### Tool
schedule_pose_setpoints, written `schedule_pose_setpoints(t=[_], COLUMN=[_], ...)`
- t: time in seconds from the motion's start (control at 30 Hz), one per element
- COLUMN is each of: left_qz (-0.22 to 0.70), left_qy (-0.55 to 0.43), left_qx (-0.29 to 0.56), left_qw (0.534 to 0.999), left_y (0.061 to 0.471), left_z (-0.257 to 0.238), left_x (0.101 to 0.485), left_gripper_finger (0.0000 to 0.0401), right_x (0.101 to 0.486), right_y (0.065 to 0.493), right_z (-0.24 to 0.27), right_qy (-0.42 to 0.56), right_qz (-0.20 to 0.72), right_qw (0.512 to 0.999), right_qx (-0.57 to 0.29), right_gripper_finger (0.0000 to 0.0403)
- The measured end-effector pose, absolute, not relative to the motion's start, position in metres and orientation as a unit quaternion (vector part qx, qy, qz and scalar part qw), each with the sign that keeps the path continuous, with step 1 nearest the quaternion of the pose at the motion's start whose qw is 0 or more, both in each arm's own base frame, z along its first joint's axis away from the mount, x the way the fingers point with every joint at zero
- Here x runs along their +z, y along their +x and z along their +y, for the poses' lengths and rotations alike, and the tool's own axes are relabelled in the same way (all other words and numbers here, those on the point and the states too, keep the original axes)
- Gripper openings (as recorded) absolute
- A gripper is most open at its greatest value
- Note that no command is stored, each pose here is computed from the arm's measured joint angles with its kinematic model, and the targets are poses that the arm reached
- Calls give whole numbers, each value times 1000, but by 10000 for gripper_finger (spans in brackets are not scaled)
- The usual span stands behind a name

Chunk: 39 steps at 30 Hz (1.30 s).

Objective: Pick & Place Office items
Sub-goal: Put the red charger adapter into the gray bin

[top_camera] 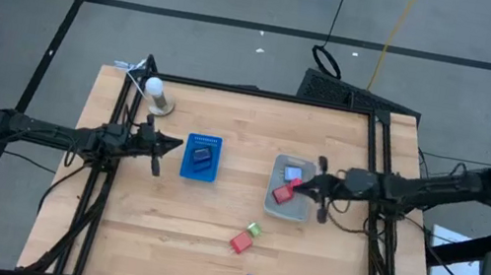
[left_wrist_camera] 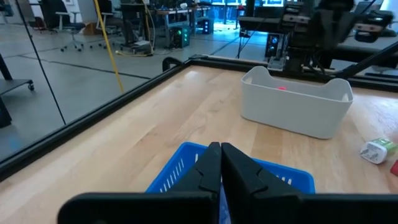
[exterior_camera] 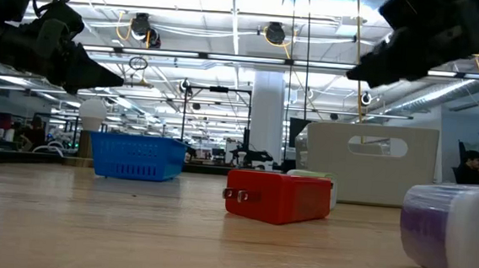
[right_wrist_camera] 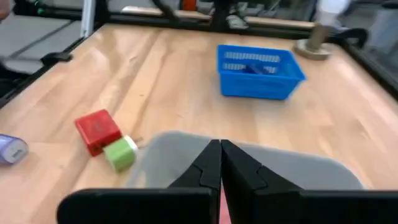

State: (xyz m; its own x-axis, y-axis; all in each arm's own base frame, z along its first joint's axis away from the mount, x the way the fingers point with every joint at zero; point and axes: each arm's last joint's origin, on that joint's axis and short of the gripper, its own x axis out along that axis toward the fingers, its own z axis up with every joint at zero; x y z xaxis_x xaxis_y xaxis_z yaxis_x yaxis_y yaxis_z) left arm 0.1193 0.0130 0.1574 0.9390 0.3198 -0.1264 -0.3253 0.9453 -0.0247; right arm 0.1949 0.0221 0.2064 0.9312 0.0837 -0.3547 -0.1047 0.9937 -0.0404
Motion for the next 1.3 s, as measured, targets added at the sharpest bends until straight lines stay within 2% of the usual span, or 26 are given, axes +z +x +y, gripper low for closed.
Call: schedule_pose_setpoints(t=[0.1, 0.17, 0.3, 0.53, 0.67, 0.9, 1.3], left_qz=[65, 69, 74, 73, 73, 74, 82], left_qy=[-24, -24, -25, -32, -35, -37, -40], left_qx=[164, 164, 159, 153, 153, 153, 153], left_qw=[984, 984, 984, 985, 985, 985, 984], left_y=[119, 119, 119, 119, 119, 119, 119], left_z=[13, 13, 13, 12, 12, 12, 12], left_x=[156, 156, 155, 155, 155, 154, 153], left_gripper_finger=[14, 10, 2, 19, 21, 21, 21], right_x=[211, 215, 222, 232, 229, 211, 172], right_y=[217, 231, 257, 297, 322, 353, 376], right_z=[33, 44, 64, 90, 105, 133, 117], right_qy=[-39, -49, -76, -93, -109, -160, -142], right_qz=[241, 274, 309, 323, 346, 376, 417], right_qw=[967, 957, 941, 930, 916, 871, 845], right_qx=[68, 84, 116, 150, 171, 273, 303], right_gripper_finger=[25, 53, 132, 283, 337, 356, 356])
